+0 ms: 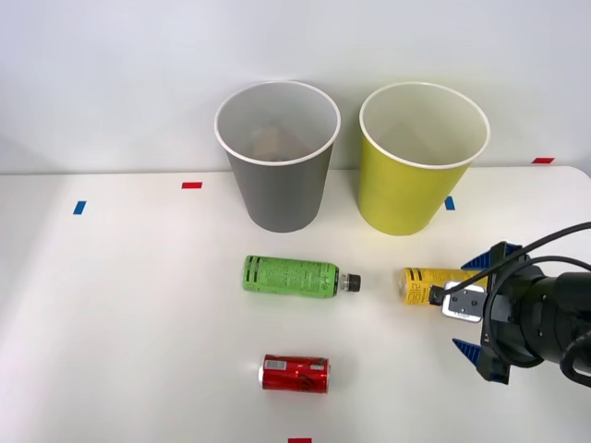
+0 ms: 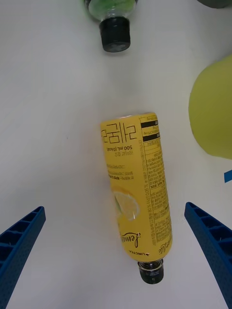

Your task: Put cans in the gray bin, plastic bottles in the light green bin

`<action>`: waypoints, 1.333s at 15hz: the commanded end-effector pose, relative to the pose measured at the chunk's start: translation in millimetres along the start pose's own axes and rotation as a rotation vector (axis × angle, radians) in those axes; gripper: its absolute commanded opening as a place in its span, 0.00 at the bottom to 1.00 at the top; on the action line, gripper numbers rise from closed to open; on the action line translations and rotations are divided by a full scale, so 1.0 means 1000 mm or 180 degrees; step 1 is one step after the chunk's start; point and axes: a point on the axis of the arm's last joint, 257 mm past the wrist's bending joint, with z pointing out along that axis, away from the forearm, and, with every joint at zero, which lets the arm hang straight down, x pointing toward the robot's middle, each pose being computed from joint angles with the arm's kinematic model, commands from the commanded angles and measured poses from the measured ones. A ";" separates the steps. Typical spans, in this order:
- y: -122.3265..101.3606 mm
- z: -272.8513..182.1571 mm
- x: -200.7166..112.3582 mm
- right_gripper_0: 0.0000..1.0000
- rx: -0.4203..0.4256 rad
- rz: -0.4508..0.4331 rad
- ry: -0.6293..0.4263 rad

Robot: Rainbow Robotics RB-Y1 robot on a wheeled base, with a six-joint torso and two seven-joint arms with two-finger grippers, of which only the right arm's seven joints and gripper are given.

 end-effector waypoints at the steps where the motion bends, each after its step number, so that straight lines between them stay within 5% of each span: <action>1: 0.002 0.020 0.010 1.00 -0.0211 -0.0012 -0.0001; 20: -0.018 0.087 -0.022 1.00 -0.0276 0.0112 -0.0272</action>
